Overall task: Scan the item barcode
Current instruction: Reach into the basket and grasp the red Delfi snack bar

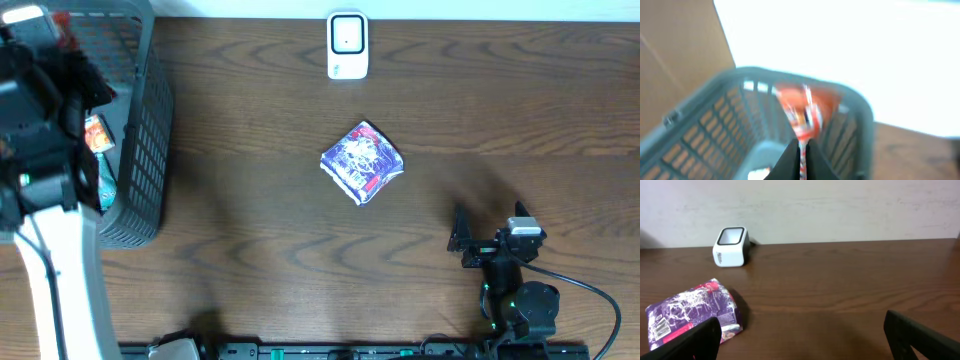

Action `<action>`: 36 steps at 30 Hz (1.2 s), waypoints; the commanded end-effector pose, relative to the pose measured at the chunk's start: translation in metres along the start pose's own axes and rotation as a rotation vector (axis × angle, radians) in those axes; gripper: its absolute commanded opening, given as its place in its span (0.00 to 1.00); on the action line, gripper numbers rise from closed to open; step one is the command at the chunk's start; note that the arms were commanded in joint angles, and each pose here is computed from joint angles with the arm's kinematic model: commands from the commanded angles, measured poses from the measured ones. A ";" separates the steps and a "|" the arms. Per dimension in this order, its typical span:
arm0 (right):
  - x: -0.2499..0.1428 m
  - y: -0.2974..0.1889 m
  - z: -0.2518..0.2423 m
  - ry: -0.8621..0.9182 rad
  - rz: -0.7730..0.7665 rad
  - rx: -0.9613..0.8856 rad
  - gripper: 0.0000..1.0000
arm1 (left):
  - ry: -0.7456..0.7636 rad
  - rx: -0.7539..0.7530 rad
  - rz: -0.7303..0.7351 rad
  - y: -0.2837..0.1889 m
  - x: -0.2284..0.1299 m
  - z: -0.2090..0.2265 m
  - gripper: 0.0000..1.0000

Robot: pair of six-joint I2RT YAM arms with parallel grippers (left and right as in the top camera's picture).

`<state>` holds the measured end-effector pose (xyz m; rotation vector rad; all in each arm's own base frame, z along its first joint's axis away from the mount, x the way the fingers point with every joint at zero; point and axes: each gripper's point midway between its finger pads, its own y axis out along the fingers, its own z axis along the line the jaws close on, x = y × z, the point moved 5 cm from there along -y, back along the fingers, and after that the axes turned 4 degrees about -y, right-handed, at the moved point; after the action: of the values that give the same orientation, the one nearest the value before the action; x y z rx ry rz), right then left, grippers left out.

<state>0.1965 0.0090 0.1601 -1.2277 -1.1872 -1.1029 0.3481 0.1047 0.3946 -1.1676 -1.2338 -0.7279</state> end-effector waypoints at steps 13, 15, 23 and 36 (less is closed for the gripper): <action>-0.001 0.000 0.001 0.013 0.000 0.006 0.99 | -0.021 0.063 -0.043 -0.021 0.012 0.005 0.59; -0.001 0.000 0.001 0.013 0.000 0.006 0.99 | -0.016 0.118 0.012 -0.006 -0.001 0.012 0.76; -0.001 0.000 0.001 0.013 0.000 0.006 0.99 | -0.047 0.262 0.319 0.071 -0.084 0.066 0.92; -0.001 0.000 0.001 0.013 0.000 0.006 0.99 | -0.137 0.160 0.605 0.129 -0.183 0.100 0.92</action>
<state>0.1965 0.0090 0.1601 -1.2277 -1.1872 -1.1029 0.3747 0.2220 0.1937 -1.2219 -1.0075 -0.0308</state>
